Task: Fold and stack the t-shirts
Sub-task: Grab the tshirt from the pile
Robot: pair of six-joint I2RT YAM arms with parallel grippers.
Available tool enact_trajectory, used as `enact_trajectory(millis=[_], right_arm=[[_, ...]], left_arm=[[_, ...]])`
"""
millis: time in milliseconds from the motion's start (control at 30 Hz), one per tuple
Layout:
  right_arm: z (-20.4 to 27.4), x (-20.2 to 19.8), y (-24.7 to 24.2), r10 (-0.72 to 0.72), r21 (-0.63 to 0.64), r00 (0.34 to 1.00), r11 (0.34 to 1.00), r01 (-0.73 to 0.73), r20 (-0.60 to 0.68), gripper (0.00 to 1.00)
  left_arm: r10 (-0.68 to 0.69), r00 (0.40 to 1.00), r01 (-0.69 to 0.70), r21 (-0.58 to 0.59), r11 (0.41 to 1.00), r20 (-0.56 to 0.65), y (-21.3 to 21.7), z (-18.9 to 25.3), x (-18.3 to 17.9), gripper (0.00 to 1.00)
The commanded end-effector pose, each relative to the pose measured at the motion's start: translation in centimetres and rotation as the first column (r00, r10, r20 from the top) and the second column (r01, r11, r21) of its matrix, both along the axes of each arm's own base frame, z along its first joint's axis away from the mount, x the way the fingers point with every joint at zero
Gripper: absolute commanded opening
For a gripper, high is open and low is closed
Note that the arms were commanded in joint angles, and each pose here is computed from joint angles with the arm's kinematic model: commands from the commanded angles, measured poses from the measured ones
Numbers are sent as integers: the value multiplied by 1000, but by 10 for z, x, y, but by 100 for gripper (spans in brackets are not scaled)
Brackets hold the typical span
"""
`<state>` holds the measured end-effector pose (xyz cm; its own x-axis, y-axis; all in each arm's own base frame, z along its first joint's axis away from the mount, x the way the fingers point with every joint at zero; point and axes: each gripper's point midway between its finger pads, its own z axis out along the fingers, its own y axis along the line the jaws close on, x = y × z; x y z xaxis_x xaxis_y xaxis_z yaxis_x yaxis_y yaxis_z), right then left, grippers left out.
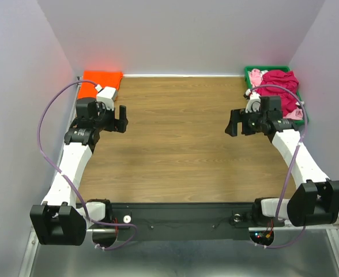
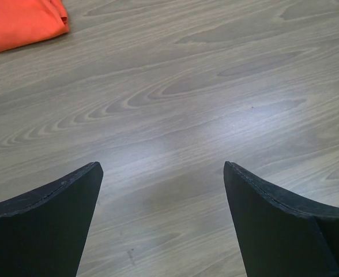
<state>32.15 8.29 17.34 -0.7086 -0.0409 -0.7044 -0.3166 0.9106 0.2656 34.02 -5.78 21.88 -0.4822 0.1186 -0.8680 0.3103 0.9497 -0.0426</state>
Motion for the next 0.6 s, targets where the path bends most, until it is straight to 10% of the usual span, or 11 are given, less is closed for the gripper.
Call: enact_trajectory(millis=[0,200,567], right_arm=[[37,33,-10,-40,-11,995,999,42,90,100],[113,101,-52,-72,-83,963,992,97,259,100],[112,243,-192,-327,-194,889,896,400,321,100]], left_arm=[[-36,999,36,-2,999,36,-4,16,0,99],[-104,992,106,-33,994,69,-17,47,3,99],[-160,984,167,-94,981,79,-32,57,11,99]])
